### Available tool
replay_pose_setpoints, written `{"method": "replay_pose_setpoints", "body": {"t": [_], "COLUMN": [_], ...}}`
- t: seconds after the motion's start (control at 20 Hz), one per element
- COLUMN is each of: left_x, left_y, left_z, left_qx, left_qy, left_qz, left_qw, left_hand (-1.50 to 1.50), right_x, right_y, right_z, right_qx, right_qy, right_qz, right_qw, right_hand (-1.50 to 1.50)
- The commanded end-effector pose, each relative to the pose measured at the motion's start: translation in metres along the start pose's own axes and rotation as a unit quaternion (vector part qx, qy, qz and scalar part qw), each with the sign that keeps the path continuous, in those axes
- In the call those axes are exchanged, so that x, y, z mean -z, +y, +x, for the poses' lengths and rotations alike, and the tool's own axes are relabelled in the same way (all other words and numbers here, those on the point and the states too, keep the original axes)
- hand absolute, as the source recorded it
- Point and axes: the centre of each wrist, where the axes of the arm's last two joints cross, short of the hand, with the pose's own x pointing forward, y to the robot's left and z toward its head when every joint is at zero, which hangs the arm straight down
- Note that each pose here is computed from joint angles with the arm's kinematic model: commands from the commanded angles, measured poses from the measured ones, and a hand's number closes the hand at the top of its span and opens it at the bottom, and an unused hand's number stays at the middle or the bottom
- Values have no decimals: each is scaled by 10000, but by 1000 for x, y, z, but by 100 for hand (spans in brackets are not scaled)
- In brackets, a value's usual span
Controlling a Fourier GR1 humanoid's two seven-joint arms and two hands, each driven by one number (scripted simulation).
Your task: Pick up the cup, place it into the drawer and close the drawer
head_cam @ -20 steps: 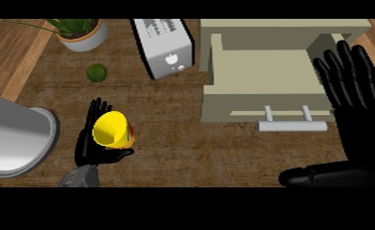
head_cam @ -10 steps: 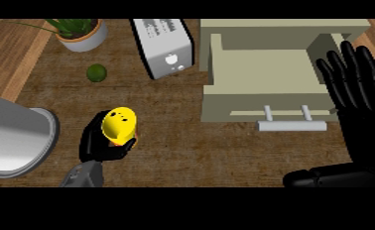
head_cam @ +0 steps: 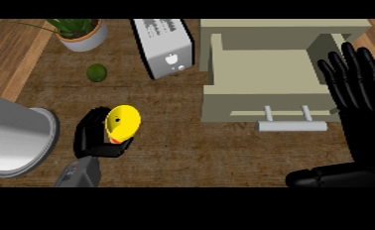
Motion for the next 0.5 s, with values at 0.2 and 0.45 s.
{"method": "replay_pose_setpoints", "body": {"t": [0.2,0.45], "left_x": [6,29], "left_y": [2,-23], "left_z": [18,46], "left_qx": [-342,-336], "left_qy": [-777,-833], "left_qz": [-216,-925], "left_qw": [9962,9916], "left_hand": [150,150], "right_x": [-7,-2], "right_y": [4,2], "right_z": [4,-2], "right_qx": [41,-14], "right_qy": [53,15], "right_qz": [-104,-184], "right_qw": [9999,9998], "right_hand": [-150,-150]}}
